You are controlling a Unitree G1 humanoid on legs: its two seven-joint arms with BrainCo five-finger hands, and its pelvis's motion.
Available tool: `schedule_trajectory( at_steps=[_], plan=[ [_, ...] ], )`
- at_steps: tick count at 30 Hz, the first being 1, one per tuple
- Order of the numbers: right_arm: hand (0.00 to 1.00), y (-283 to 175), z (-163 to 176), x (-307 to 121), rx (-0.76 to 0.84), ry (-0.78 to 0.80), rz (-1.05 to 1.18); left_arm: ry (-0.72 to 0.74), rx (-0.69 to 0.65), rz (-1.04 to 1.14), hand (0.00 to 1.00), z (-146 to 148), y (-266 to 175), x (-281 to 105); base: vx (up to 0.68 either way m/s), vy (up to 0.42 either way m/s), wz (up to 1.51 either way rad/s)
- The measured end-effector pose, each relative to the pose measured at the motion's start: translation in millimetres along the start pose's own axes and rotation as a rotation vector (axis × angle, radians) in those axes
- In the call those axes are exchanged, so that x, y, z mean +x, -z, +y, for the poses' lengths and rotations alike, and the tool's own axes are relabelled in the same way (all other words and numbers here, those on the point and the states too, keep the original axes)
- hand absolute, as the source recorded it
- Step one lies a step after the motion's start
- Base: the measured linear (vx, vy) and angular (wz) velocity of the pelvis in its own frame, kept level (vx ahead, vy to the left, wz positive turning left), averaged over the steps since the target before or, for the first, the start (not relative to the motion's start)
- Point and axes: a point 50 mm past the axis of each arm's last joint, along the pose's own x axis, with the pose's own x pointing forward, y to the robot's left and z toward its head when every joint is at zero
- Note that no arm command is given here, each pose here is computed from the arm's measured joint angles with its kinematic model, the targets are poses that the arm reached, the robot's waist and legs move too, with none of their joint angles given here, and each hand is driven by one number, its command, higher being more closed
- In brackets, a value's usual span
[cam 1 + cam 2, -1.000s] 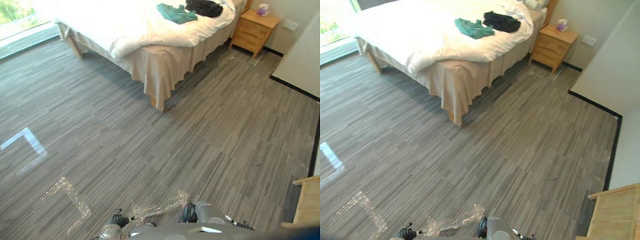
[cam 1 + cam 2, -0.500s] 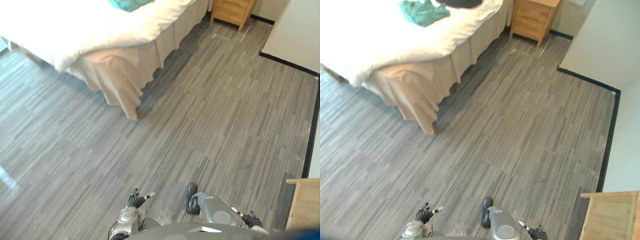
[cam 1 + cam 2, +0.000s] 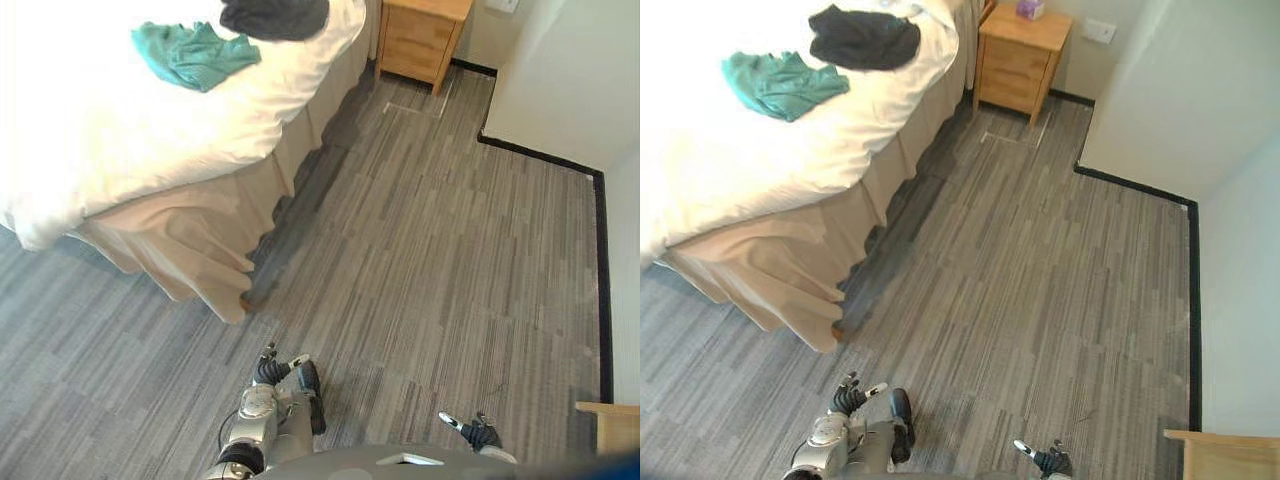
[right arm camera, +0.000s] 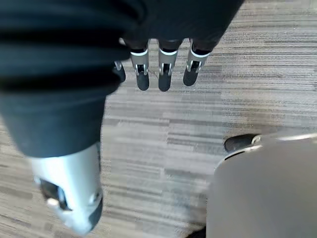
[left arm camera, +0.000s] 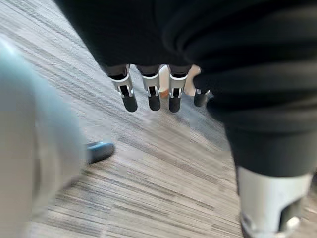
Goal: Tidy the bed and pick cloth on bed and put in laundry
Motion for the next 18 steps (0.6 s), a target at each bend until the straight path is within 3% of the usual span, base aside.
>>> schedule_trajectory(
  at_steps=[4,10,18],
  plan=[
    [0.0,12,-11,0,-0.018,0.021,0.056,-0.029,-0.006,0.071,0.0,11,20,-4,0.28,0.165,0.16],
    [0.0,31,-17,-7,-0.009,0.04,0.105,-0.037,0.011,0.131,0.0,19,35,-8,0.42,0.049,1.26],
    [0.0,10,-13,0,-0.107,0.025,0.053,-0.081,-0.032,0.145,0.0,20,37,-8,0.42,-0.284,1.37]
  ],
)
